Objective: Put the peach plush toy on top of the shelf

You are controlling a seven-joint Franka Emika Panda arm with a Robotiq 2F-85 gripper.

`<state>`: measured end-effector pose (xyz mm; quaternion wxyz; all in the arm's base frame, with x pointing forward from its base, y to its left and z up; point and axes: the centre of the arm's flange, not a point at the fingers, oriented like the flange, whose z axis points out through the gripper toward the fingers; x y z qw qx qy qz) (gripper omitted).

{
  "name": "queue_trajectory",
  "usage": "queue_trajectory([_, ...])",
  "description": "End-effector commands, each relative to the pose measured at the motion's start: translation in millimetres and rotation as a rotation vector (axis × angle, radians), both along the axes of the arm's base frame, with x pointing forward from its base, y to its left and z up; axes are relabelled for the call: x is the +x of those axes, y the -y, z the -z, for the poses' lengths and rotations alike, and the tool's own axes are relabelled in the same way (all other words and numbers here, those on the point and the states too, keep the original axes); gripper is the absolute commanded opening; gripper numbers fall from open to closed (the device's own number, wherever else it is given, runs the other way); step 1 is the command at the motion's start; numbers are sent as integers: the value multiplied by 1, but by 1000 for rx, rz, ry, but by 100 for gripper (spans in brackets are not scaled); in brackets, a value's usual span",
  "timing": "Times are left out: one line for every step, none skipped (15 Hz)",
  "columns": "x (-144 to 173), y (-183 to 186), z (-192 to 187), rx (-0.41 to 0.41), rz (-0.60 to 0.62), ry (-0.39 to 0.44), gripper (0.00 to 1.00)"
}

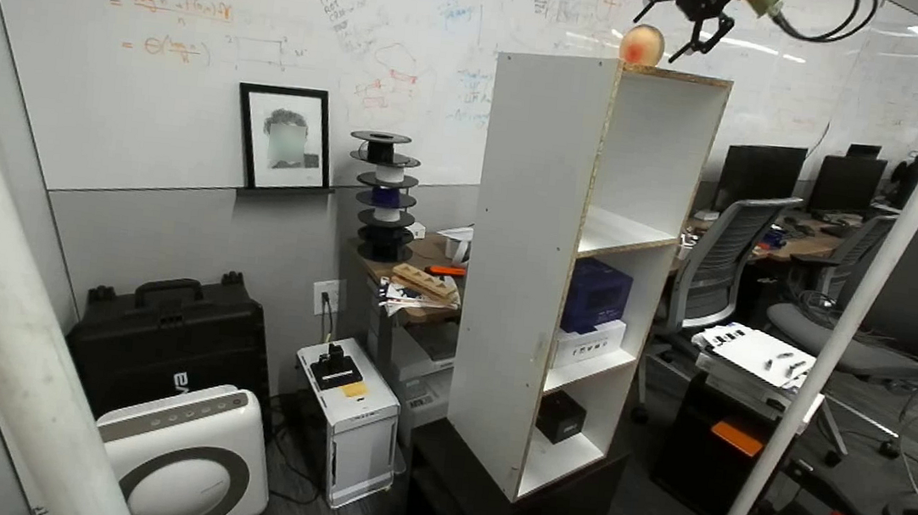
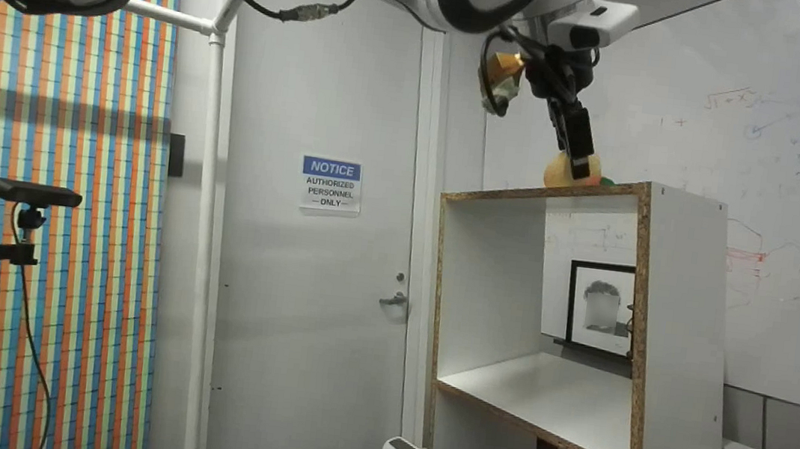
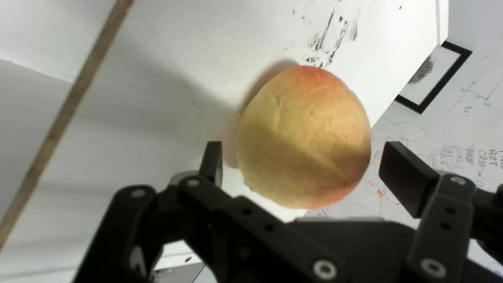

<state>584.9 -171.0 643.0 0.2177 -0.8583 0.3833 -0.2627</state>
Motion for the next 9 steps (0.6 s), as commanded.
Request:
queue_trajectory([-55, 41, -70, 13, -15, -81, 100])
queue_trajectory([-77, 50, -85, 24, -31, -116, 100])
queue_trajectory([-97, 61, -102, 30, -38, -146, 100])
queue_trajectory([-116, 74, -113, 39, -52, -201, 100])
queue_trajectory([-131, 79, -122, 37, -53, -261, 100])
queue_trajectory([-147, 82, -130, 18, -42, -344, 100])
queue_trajectory([-158, 86, -130, 10, -41, -406, 100])
queue_trajectory([-148, 73, -81, 47, -41, -340, 100])
queue_trajectory([-155, 76, -79, 43, -40, -383, 100])
